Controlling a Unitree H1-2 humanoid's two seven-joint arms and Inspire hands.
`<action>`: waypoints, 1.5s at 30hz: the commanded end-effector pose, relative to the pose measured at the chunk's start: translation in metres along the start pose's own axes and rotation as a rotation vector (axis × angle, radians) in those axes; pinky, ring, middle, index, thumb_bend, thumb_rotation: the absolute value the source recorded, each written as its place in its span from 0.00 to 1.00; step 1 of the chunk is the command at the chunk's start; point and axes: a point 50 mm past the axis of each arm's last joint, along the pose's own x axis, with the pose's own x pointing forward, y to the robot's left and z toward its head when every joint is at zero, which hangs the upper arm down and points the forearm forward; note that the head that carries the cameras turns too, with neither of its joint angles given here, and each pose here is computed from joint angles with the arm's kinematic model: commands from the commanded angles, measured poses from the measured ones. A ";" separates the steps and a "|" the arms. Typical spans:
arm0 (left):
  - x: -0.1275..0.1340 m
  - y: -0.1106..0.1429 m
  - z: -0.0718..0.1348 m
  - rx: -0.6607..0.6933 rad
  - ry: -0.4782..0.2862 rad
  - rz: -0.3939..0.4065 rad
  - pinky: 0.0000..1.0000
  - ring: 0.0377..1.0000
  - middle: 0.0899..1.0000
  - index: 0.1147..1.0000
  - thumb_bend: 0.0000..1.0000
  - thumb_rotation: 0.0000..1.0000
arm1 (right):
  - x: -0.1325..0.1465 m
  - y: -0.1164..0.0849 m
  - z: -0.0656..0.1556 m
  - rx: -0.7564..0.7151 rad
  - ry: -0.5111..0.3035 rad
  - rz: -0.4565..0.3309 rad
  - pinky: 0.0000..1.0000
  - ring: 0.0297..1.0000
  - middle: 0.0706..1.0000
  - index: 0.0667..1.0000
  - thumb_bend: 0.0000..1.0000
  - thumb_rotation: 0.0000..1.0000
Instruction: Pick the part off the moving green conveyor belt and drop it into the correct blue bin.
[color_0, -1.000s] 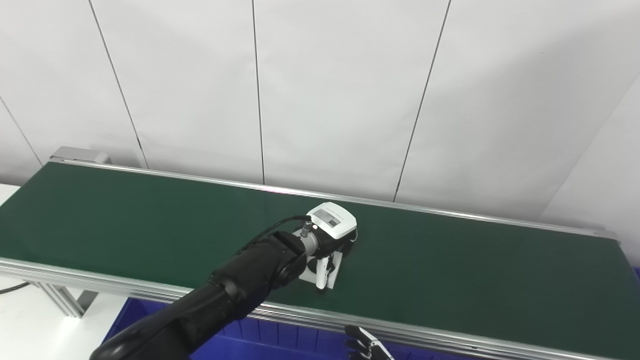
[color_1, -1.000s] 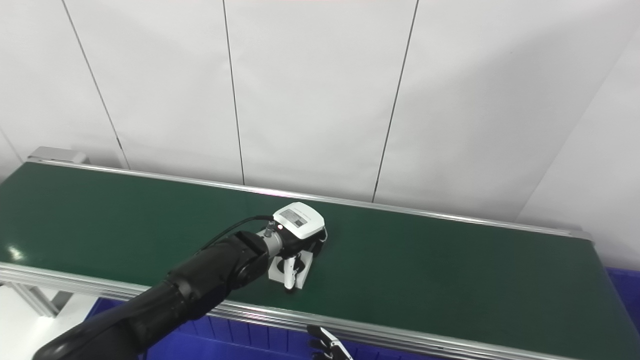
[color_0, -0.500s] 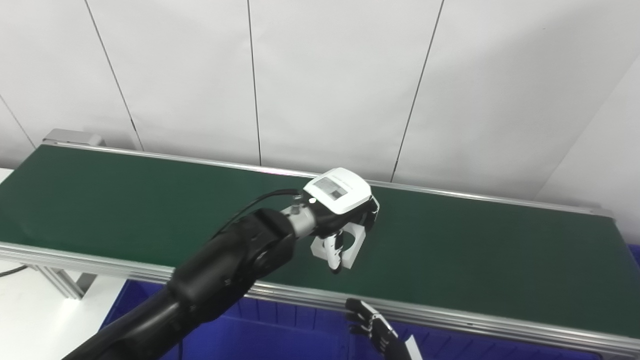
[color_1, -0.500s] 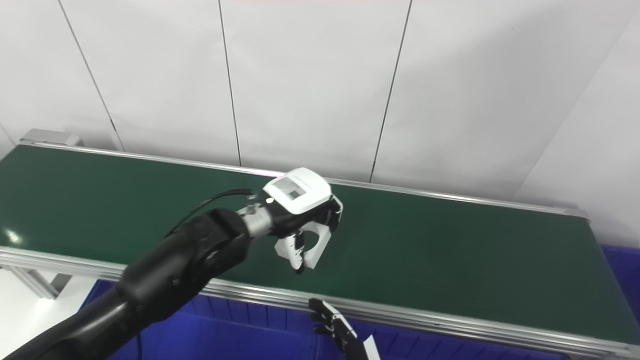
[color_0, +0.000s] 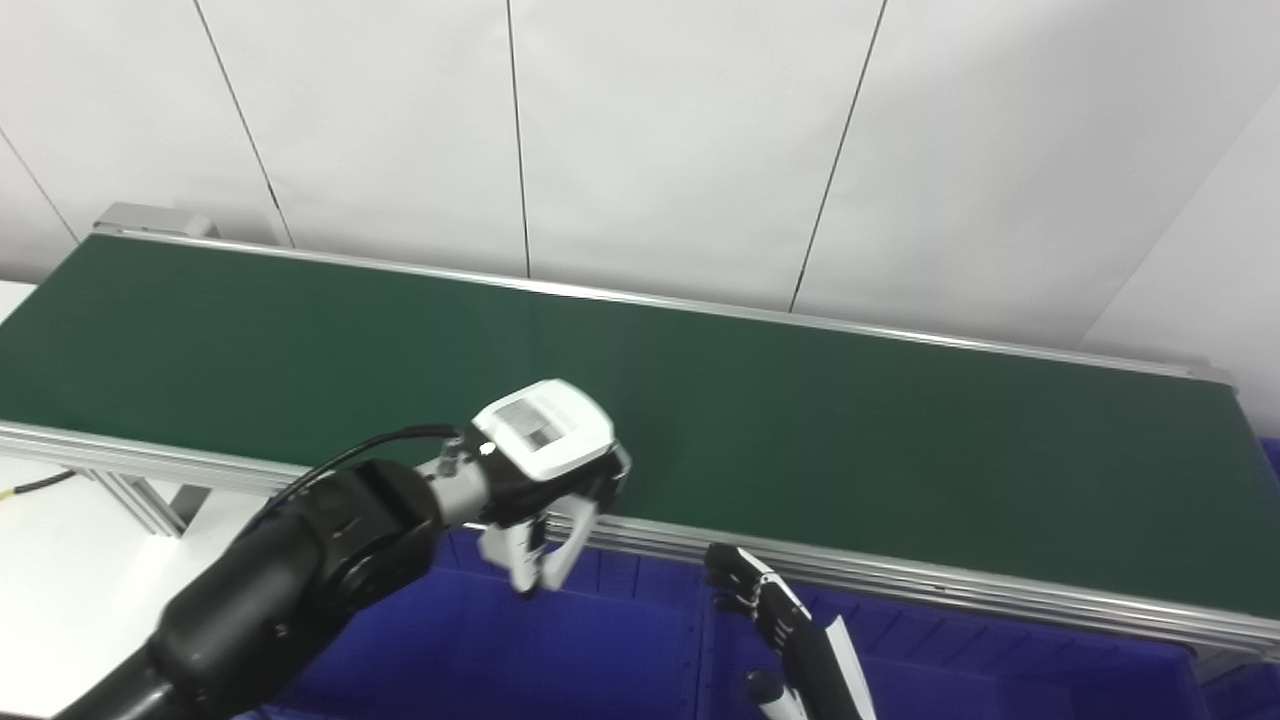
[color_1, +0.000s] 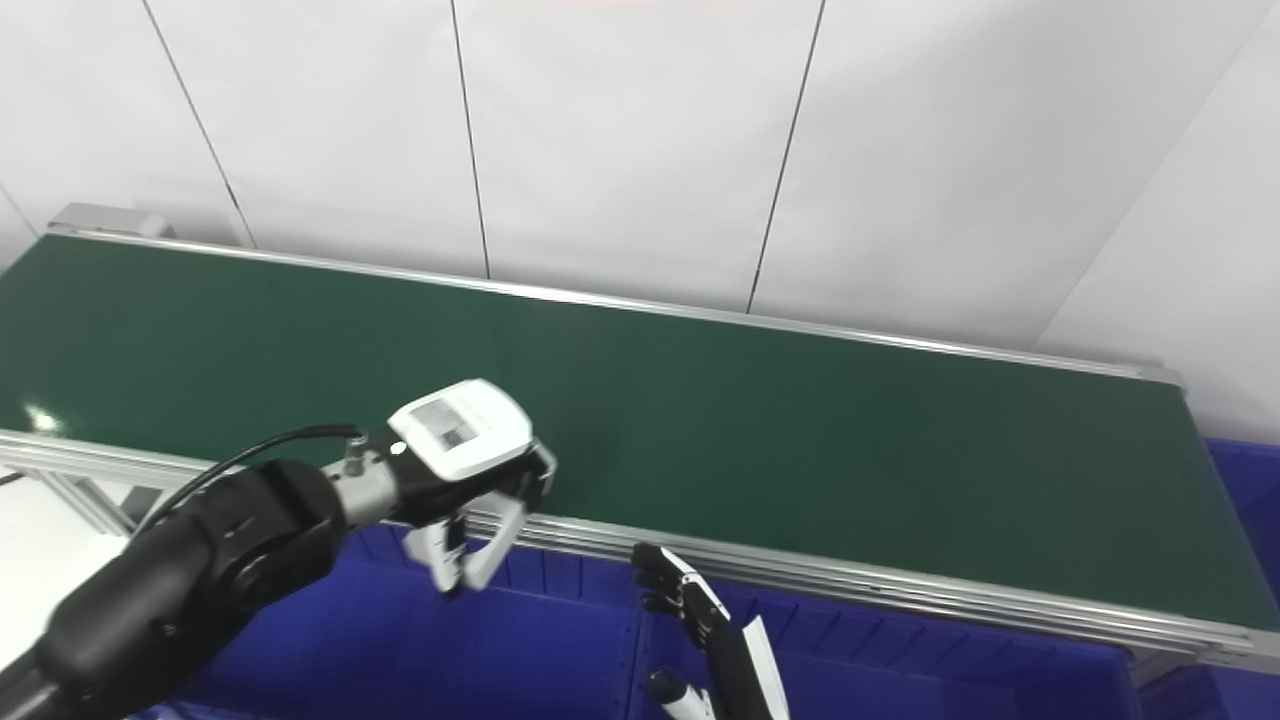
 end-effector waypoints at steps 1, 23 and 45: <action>-0.011 0.011 -0.009 0.053 -0.003 0.056 0.25 0.30 0.35 0.44 0.52 0.00 | 0.008 -0.001 0.016 0.003 -0.100 -0.002 0.74 0.80 0.83 0.83 0.90 0.94; -0.061 -0.065 -0.042 -0.193 0.242 0.001 0.31 0.37 0.39 0.46 0.52 0.00 | 0.003 -0.006 0.017 0.009 -0.087 0.009 0.75 0.80 0.82 0.83 0.89 0.95; -0.050 -0.144 -0.018 -0.347 0.344 -0.027 0.37 0.47 0.45 0.42 0.52 0.00 | 0.004 -0.005 0.018 0.011 -0.090 0.011 0.75 0.81 0.83 0.84 0.90 0.93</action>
